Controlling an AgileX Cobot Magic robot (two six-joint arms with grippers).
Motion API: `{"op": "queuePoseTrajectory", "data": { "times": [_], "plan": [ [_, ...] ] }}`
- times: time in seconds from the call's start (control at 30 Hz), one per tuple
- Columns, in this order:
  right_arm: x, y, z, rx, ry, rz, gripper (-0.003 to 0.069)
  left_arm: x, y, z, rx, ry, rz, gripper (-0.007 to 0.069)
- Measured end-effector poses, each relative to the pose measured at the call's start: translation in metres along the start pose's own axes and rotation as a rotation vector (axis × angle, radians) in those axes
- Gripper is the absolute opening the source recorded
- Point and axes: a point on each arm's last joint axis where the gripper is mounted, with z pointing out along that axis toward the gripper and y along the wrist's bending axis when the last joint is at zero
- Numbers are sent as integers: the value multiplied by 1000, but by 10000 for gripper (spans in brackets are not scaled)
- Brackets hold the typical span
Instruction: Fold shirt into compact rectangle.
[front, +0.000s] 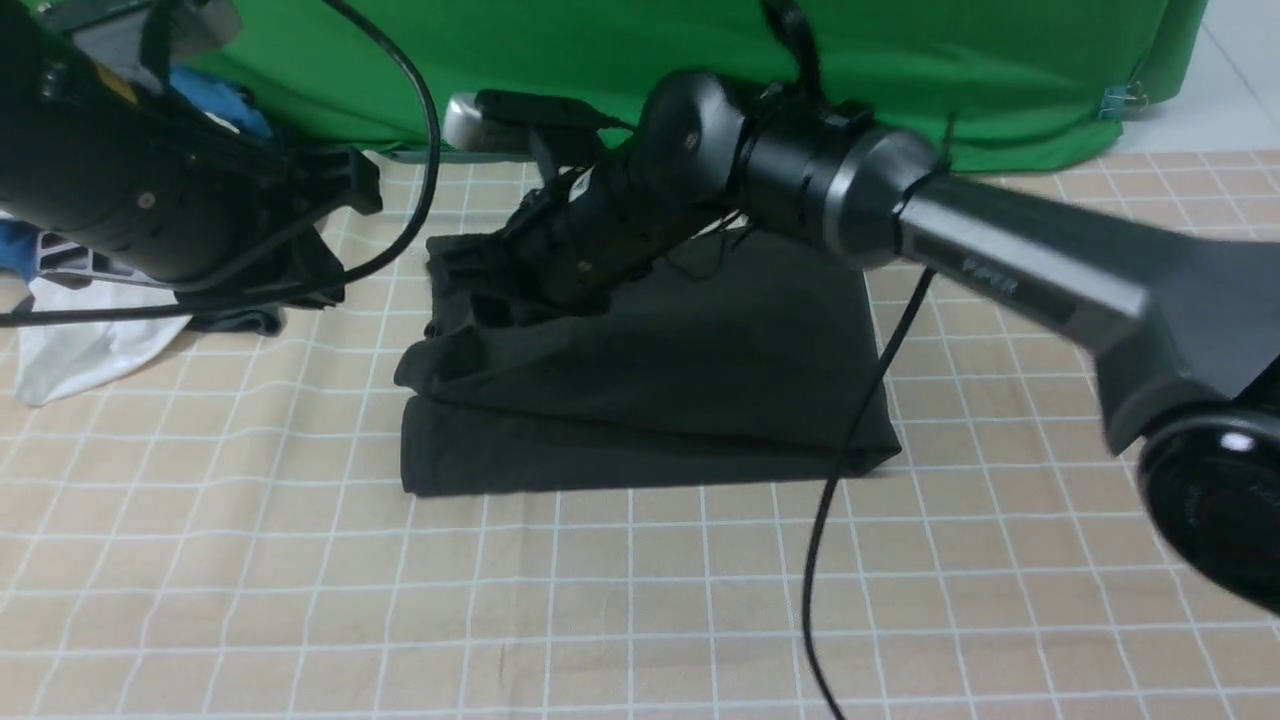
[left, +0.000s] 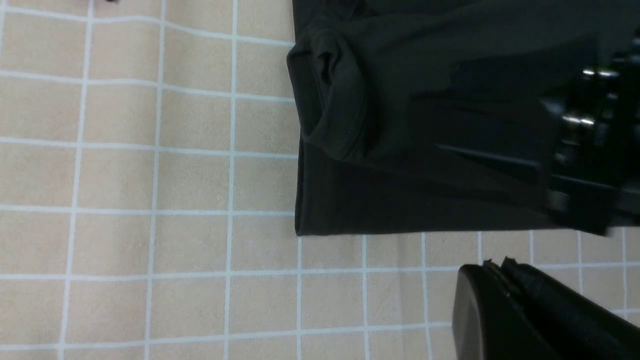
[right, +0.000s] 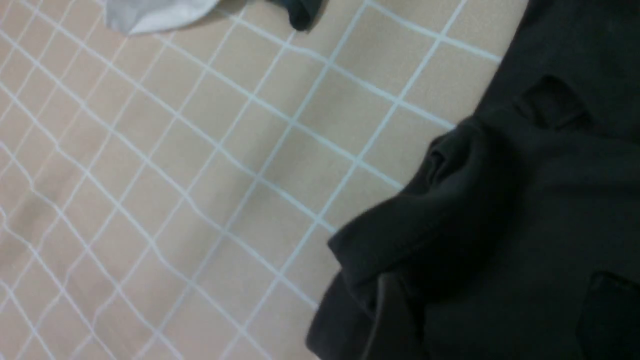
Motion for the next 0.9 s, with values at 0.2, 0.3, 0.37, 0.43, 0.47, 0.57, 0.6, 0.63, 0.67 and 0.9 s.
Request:
{"op": "queuePoseTrajectory", "data": {
  "times": [0.2, 0.3, 0.37, 0.43, 0.47, 0.57, 0.6, 0.63, 0.67, 0.9],
  "plan": [
    [-38, -42, -87, 157, -43, -84, 230, -5, -7, 9, 78, -18, -73, 13],
    [-51, -75, -130, 256, -70, -87, 59, -10, -9, 37, 114, 28, -105, 13],
    [-51, -96, -144, 292, -52, -79, 39, -12, -8, 60, 113, 65, -121, 13],
    [-48, -113, -150, 316, -18, -79, 36, -14, -5, 87, 98, 99, -138, 13],
    [-48, -115, -150, 319, -12, -82, 36, -15, -5, 90, 97, 103, -140, 13],
    [-43, -140, -150, 339, 38, -105, 53, -25, -2, 136, 76, 147, -147, 13],
    [-42, -142, -149, 340, 42, -109, 59, -25, -2, 136, 76, 147, -146, 13],
    [-40, -149, -144, 342, 56, -121, 93, -31, -2, 149, 72, 141, -145, 13],
    [-39, -153, -139, 342, 67, -136, 128, -32, -1, 159, 68, 146, -148, 13],
    [-32, -176, -95, 344, 82, -229, 397, -16, 8, 200, 26, 289, -175, 13]
  ]
}}
